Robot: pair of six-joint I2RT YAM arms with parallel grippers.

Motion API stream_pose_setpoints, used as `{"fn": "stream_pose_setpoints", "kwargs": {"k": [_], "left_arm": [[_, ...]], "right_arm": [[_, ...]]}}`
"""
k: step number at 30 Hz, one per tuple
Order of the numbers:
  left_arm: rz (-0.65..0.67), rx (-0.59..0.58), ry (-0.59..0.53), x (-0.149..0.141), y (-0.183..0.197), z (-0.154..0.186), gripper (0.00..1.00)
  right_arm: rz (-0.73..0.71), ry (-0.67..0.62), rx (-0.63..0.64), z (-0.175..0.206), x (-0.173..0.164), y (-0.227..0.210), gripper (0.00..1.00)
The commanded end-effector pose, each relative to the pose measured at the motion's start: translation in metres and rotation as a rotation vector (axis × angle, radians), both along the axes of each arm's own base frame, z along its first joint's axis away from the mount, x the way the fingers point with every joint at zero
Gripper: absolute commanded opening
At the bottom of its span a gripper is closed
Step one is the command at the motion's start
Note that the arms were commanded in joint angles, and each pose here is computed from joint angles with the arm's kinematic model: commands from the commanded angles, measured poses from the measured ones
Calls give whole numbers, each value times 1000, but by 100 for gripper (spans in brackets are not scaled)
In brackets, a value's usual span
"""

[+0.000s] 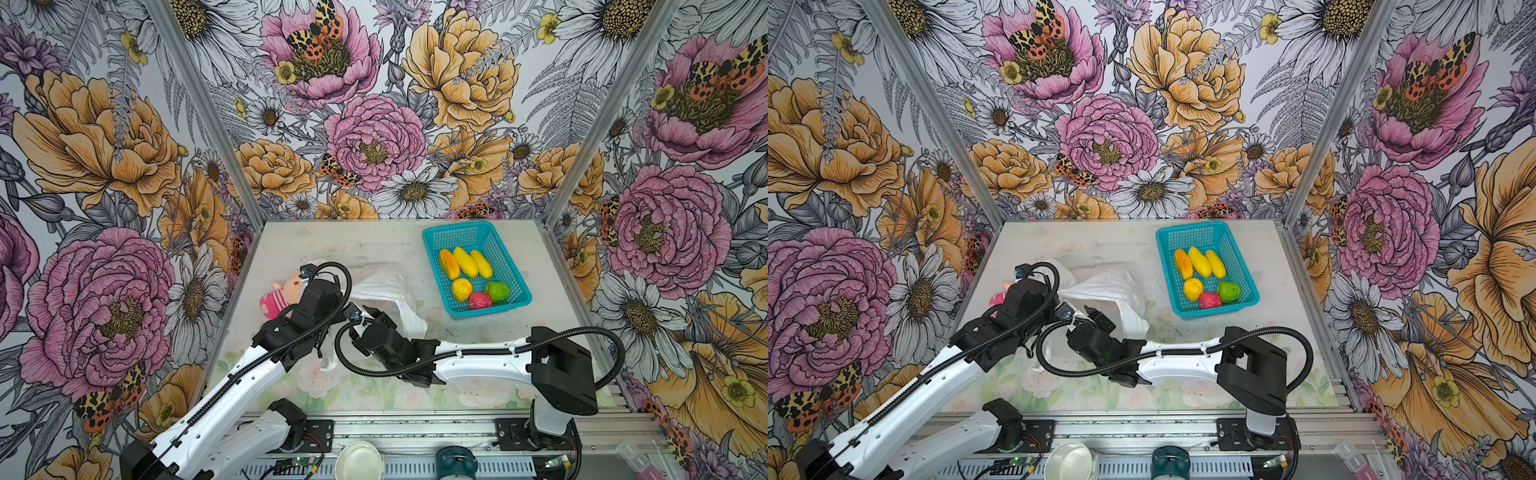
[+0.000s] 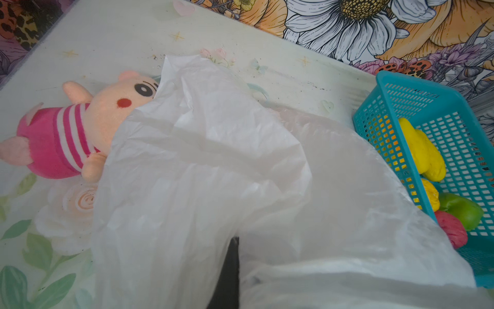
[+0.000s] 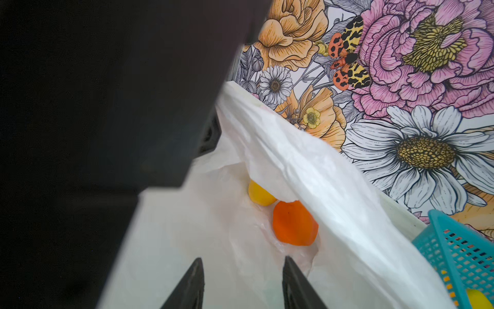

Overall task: Untie the knot of the plastic bag and take out the fruit
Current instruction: Pick up the fruit from the plastic bag.

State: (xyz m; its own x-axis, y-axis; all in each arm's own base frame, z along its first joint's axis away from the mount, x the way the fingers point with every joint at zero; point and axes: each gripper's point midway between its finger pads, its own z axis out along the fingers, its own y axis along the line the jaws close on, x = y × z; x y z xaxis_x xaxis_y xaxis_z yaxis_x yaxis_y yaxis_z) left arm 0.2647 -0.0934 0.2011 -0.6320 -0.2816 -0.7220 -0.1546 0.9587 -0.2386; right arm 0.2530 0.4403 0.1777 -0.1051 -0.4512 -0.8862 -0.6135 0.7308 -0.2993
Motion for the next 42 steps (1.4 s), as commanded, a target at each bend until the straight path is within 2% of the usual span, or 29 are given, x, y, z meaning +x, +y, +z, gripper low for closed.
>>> {"fn": "stream_pose_setpoints", "kwargs": {"k": [1, 4, 8, 12, 15, 20, 27, 42], "left_arm": [[-89, -85, -54, -3, -21, 20, 0], [-71, -71, -62, -2, -17, 21, 0], [-83, -82, -53, -3, -20, 20, 0], [-78, -81, -58, -3, -18, 21, 0], [-65, -75, -60, -1, -15, 21, 0], [-83, -97, -57, -3, -19, 21, 0], [-65, -95, -83, -5, -13, 26, 0], [-85, -123, -114, -11, -15, 36, 0]], "right_arm": [[-136, 42, -276, -72, 29, -55, 45], [-131, 31, -251, -64, 25, -63, 44], [-93, -8, -156, -45, 15, -74, 46], [-58, -38, -61, -30, 3, -90, 52], [-23, -29, -41, -27, -4, -93, 55], [-37, -18, -92, -44, 1, -85, 50], [-126, -14, -250, -78, 28, -72, 43], [-319, -61, -340, -88, 85, -64, 45]]}}
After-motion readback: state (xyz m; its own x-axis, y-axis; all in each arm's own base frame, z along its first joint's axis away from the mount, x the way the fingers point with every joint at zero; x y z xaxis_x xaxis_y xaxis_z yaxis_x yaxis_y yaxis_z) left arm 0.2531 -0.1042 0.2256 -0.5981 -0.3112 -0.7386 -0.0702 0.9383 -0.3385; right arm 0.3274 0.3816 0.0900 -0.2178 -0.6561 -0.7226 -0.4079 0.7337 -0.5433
